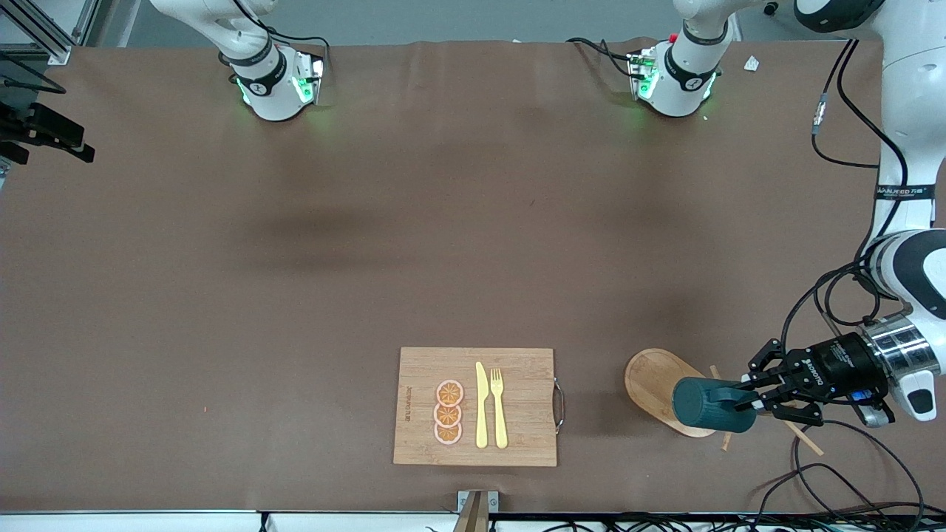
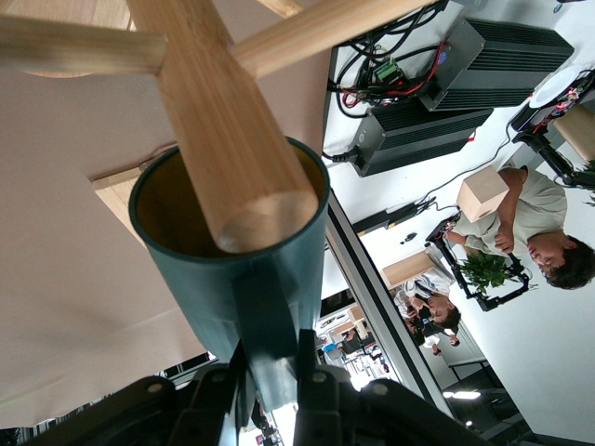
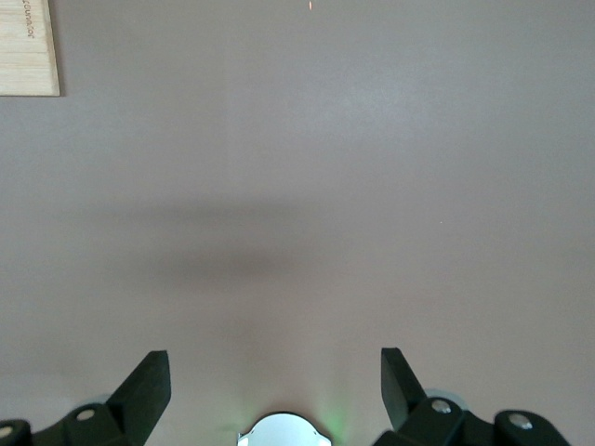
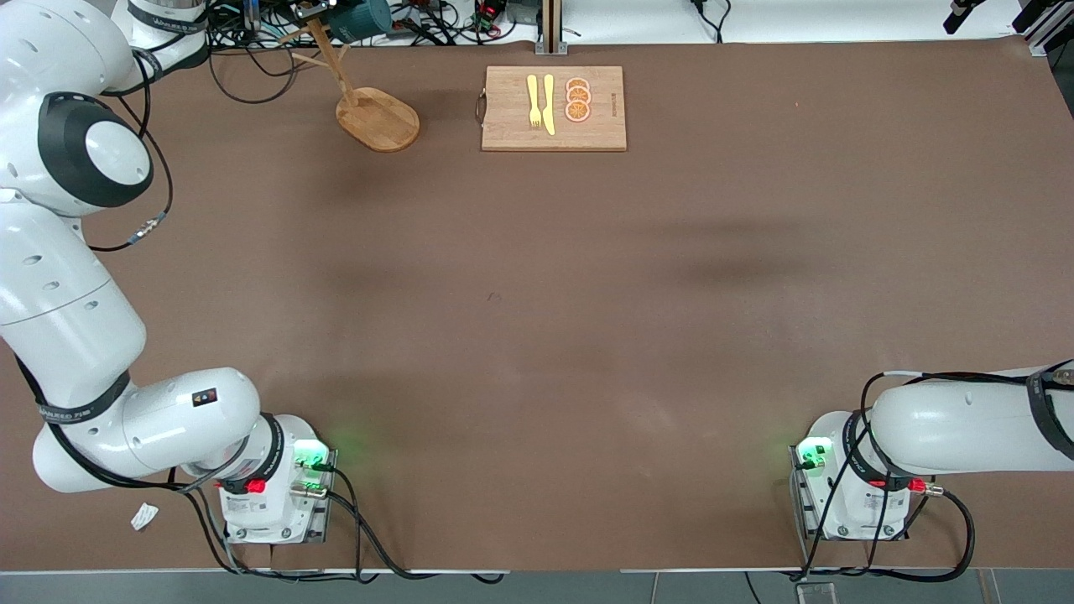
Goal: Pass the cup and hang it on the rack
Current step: 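Tilt the mug with the left gripper and hook it onto a rack peg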
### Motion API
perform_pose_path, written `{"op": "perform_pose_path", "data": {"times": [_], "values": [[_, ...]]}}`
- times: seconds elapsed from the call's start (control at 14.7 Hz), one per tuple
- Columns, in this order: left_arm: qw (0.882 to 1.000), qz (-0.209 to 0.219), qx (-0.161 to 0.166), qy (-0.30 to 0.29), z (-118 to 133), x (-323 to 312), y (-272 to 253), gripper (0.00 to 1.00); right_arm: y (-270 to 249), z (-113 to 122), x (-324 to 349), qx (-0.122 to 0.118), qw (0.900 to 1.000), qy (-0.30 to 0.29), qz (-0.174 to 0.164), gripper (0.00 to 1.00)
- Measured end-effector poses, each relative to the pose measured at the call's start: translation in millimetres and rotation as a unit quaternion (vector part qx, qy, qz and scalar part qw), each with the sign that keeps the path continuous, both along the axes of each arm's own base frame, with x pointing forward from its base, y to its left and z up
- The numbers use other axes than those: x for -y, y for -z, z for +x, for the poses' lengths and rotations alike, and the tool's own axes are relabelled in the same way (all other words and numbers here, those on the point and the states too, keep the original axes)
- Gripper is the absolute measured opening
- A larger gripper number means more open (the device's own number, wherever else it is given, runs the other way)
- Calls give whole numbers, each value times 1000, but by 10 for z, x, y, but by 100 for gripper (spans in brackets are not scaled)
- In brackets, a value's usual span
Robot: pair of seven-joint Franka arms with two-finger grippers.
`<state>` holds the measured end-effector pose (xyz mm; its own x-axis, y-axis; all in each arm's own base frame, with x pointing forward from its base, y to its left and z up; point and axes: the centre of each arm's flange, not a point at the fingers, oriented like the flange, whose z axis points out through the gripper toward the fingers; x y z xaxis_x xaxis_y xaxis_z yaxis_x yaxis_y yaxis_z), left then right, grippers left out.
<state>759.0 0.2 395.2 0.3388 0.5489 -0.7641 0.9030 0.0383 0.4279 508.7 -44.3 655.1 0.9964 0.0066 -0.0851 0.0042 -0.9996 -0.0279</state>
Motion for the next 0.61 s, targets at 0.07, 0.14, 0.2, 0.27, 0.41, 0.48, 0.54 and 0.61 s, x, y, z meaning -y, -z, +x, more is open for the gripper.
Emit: {"op": "perform_pose_path", "data": {"times": [0.07,0.14,0.2,0.27,0.41,0.48,0.54,0.61], "values": [[1000,0,1,0,0,-8,3,20,0,0,0,0,1000,0,0,100],[1000,1,2,-1,1,-34,11,20,0,0,0,0,1000,0,0,100],[1000,1,4,-1,2,-68,29,20,0,0,0,0,1000,0,0,100],[1000,2,6,-1,3,-102,53,20,0,0,0,0,1000,0,0,100],[1000,3,8,0,6,-128,89,20,0,0,0,0,1000,0,0,100],[1000,3,10,1,6,-127,100,20,0,0,0,0,1000,0,0,100],[1000,4,12,3,7,-127,108,20,0,0,0,0,1000,0,0,100],[1000,4,13,4,8,-128,119,20,0,0,0,0,1000,0,0,100]]}}
